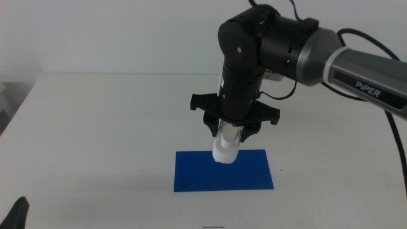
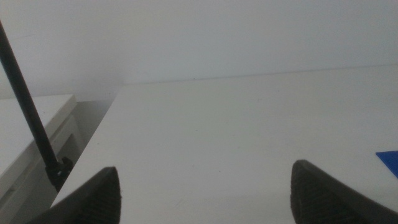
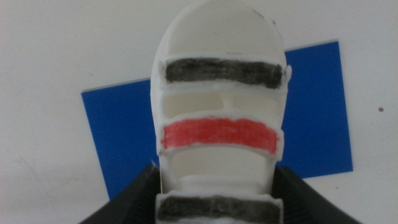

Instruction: Use one arm to grab the shoe from the table and place it on the mat.

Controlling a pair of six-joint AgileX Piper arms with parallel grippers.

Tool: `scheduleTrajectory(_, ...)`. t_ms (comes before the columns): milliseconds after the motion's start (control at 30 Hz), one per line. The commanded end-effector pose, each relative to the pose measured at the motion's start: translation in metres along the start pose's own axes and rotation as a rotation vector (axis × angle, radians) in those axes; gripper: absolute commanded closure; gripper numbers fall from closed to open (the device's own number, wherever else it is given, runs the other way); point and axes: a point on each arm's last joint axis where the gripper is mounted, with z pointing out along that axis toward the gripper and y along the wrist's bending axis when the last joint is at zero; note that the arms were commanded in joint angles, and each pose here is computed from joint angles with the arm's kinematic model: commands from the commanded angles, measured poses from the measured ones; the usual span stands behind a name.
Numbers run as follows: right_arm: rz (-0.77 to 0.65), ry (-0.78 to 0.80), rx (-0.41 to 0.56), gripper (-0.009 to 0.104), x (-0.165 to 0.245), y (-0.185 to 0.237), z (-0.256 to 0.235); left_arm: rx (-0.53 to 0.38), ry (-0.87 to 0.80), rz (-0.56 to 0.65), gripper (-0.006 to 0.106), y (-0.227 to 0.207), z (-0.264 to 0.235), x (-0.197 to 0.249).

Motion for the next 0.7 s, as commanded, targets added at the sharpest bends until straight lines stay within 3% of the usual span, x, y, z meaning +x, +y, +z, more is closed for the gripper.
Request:
scheduleTrajectory(0,-0.004,-0.028,-0.016,0.096,0.0003,-0.0043,-0.0302,-0.001,-0.106,-0.023,0.007,0.0003,-0.0021,-0.0096)
scheduleTrajectory(267,-0.167,-0.046,-0.005,0.096,-0.0013,-0.0050,-0.0303,-0.001,-0.106,-0.023,0.007,0.0003,-0.0021,-0.0096)
scheduleTrajectory(667,-0.851,-0.019,0.020,0.096,0.0006,-0.0067,-0.0302,-0.001,-0.106,-0.023,0.007,0.0003,-0.0021,-0.0096)
